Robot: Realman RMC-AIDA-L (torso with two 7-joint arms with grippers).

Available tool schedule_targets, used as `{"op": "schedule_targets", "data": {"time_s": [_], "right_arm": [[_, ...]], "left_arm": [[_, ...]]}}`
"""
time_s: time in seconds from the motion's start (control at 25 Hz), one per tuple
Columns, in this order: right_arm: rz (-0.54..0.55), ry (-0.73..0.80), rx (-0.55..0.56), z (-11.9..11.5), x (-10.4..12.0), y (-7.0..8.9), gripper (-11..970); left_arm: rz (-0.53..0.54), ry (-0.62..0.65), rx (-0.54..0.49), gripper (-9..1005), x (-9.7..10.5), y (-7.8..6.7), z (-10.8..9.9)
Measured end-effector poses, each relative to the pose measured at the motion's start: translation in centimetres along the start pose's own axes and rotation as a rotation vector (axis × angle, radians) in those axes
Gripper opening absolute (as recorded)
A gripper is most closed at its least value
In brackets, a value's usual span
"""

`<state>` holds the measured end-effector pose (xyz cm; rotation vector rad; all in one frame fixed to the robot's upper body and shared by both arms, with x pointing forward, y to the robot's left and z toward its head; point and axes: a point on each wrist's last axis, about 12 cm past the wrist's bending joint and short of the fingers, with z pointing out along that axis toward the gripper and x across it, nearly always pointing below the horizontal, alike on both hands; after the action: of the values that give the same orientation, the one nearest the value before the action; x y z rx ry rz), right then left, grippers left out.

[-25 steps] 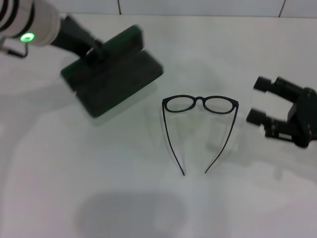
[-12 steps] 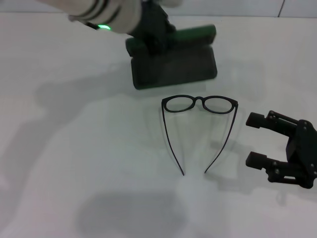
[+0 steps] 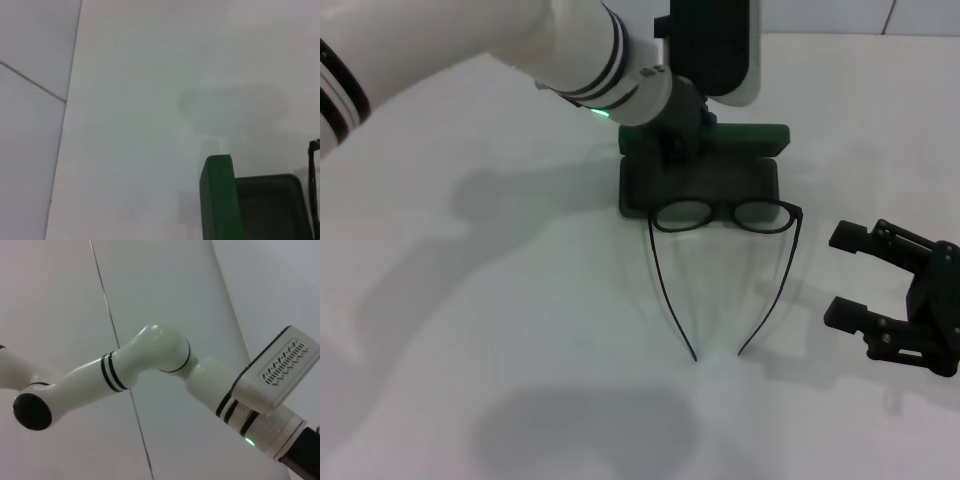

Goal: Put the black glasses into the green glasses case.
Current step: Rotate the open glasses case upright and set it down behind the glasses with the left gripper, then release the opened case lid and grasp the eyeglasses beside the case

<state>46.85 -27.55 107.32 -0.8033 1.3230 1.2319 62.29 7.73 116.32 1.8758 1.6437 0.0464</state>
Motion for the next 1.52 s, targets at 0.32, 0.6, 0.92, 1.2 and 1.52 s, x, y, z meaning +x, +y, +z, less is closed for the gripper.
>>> {"op": "schedule_targets", "data": {"time_s": [0.32,0.6,0.92,1.2,1.52], "right_arm": [[-0.002,-0.001,0.008,0.0,0.0,-0.1,841],[-0.006,0.023,0.080,-0.4,0.1,-0.9,841],[-0.029,0.146,0.096,0.8,-2.0,-4.5,840],[-0.009,0.469,0.018,6.1,-6.6,-9.0,809],[-0.056,0.879,0.080,12.5,-9.4,-12.2,651]], "left_arm": [[-0.016,-0.002,-0.008,205,0.0,-0.3,0.4],[-0.024,-0.005,-0.008,380,-0.1,-0.4,0.4],[-0.117,-0.197,-0.143,426,-1.6,0.0,-5.8],[-0.382,-0.483,-0.293,421,1.1,-2.7,-12.5],[-0.637,-0.746,-0.299,375,7.8,-7.3,-13.3]]}}
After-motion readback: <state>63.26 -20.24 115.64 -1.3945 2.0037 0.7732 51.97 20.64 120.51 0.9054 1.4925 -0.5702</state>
